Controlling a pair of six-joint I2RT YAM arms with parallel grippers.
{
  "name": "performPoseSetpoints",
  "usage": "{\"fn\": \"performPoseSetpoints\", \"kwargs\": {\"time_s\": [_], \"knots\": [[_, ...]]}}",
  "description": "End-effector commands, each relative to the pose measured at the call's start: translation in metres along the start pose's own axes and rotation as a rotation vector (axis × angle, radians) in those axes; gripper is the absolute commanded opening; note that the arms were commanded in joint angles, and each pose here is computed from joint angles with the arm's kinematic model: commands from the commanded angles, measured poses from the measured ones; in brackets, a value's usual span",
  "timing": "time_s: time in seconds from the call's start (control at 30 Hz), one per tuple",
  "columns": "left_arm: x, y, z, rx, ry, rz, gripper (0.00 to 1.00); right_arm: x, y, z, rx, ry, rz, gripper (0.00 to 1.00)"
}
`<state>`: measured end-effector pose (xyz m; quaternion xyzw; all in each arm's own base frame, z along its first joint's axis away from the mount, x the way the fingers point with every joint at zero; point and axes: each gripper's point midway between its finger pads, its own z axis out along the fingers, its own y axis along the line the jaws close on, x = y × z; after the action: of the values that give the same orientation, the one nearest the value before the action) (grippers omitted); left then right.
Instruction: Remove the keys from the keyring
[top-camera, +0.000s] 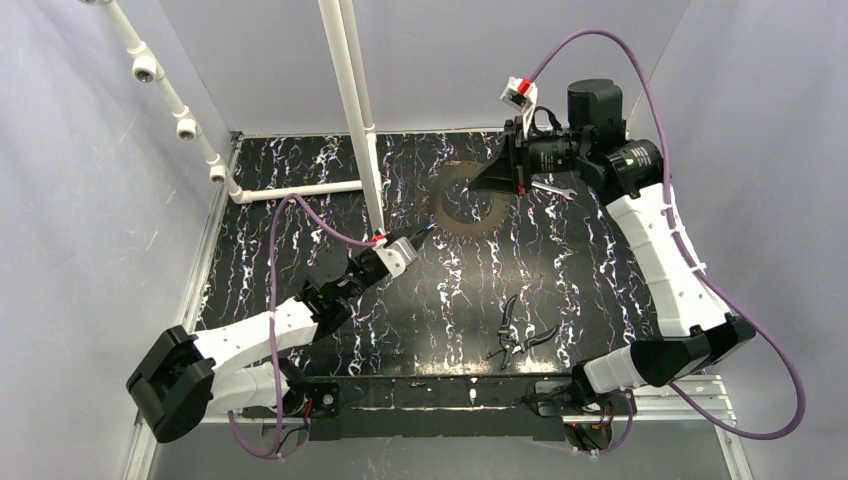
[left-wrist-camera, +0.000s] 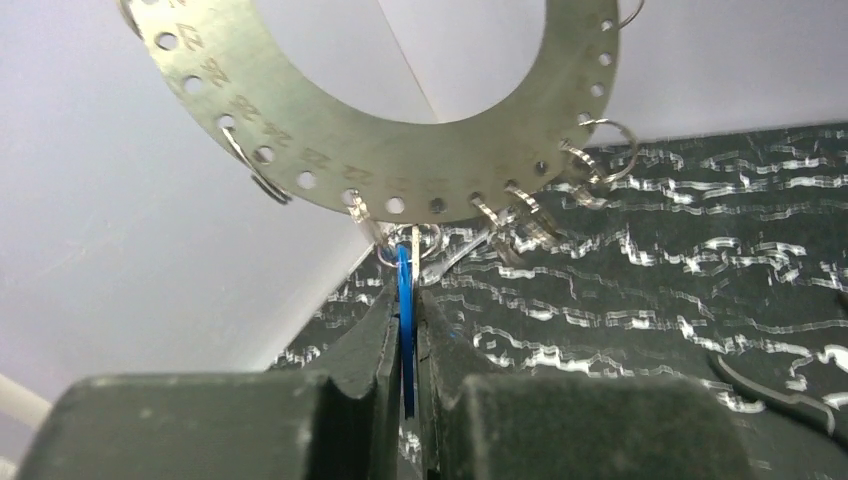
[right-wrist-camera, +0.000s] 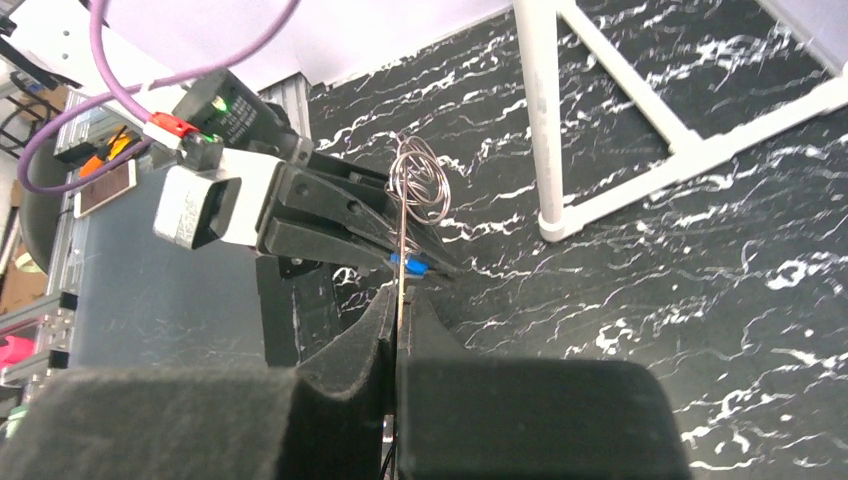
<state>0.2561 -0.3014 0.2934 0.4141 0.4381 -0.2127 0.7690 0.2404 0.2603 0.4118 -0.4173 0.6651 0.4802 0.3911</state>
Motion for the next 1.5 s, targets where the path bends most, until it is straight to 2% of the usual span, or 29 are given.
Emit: {"fn": "performPoseSetpoints", "kwargs": {"time_s": [0.0,0.33,0.47,0.57,0.73,1.0,1.23,1.47], "knots": [[0.0,0.004,-0.013,0.02,0.089,0.017,0.0,0.005,-0.012,0.0,0.032,-0.019,0.032,0.01],[0.02,-0.016,-0.052,0.181,0.334,0.009,0.0,0.043,-0.036,0.004,-0.06,-0.014,0.207,0.01],[0.027,-0.019,-0.066,0.236,0.474,-0.013,0.0,0.062,-0.034,0.008,-0.104,-0.004,0.231,0.01],[0.023,-0.022,-0.076,0.299,0.569,-0.043,0.0,0.072,-0.036,0.01,-0.111,0.006,0.236,0.01],[0.006,-0.029,-0.085,0.422,0.626,-0.063,0.0,0.095,-0.041,0.016,-0.127,0.008,0.264,0.03],[-0.008,-0.027,-0.087,0.498,0.722,-0.097,0.0,0.132,-0.046,0.023,-0.133,0.01,0.296,0.15],[-0.005,-0.029,-0.083,0.536,0.771,-0.096,0.0,0.167,-0.048,0.031,-0.15,0.04,0.35,0.41],[0.002,-0.035,-0.081,0.564,0.802,-0.107,0.0,0.18,-0.051,0.035,-0.147,0.047,0.354,0.55]]}}
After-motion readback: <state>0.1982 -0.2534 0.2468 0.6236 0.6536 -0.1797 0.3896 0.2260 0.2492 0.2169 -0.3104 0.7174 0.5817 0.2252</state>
